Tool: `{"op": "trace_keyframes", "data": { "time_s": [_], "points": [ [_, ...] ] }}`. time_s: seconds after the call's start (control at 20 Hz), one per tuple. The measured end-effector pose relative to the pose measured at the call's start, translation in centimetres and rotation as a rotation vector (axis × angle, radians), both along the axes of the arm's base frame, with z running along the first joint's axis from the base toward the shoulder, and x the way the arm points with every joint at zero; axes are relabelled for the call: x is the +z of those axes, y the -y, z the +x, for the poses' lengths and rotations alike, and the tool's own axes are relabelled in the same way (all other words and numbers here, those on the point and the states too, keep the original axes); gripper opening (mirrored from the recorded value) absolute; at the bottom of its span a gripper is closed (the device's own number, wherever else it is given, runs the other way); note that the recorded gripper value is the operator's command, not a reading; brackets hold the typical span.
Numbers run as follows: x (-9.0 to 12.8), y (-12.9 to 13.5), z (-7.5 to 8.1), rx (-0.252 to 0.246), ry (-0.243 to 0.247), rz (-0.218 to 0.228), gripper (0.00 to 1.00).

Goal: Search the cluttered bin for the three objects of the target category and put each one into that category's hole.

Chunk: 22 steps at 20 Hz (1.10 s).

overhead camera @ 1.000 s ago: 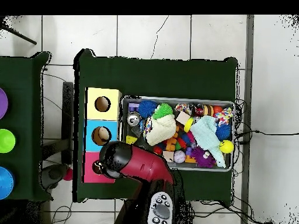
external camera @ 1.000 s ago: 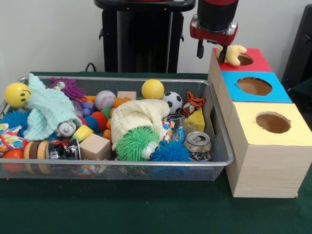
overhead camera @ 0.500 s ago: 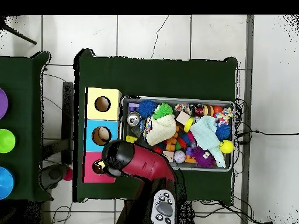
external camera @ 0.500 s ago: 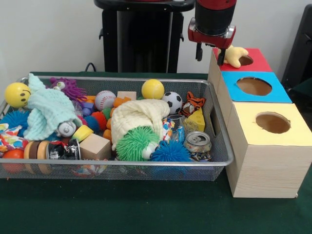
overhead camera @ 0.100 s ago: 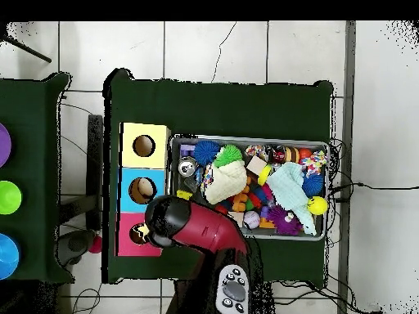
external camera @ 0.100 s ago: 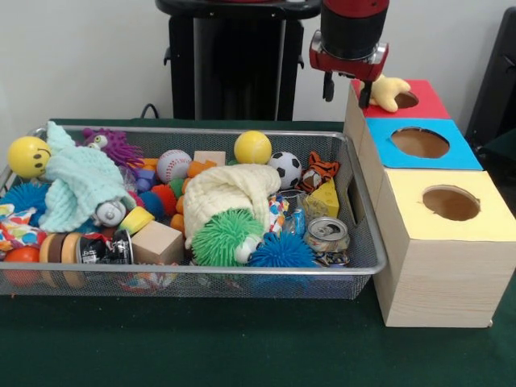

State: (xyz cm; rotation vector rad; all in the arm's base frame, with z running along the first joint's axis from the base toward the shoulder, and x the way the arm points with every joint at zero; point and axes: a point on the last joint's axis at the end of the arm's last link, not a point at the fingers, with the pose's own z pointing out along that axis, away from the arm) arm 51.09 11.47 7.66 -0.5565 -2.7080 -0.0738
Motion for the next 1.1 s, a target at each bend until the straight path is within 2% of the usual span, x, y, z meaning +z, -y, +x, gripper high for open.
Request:
{"op": "trace_keyframes", "data": {
  "time_s": [0.4,0.7,1.1],
  "points": [
    [-1.0,4.5,0.3,0.008,-0.008,-0.023,1.0],
    [-1.1,6.6,0.4,0.017,-0.003,-0.039,1.0],
    [-1.6,8.6,1.6,-0.015,0.007,-0.025,1.0]
  ]
}}
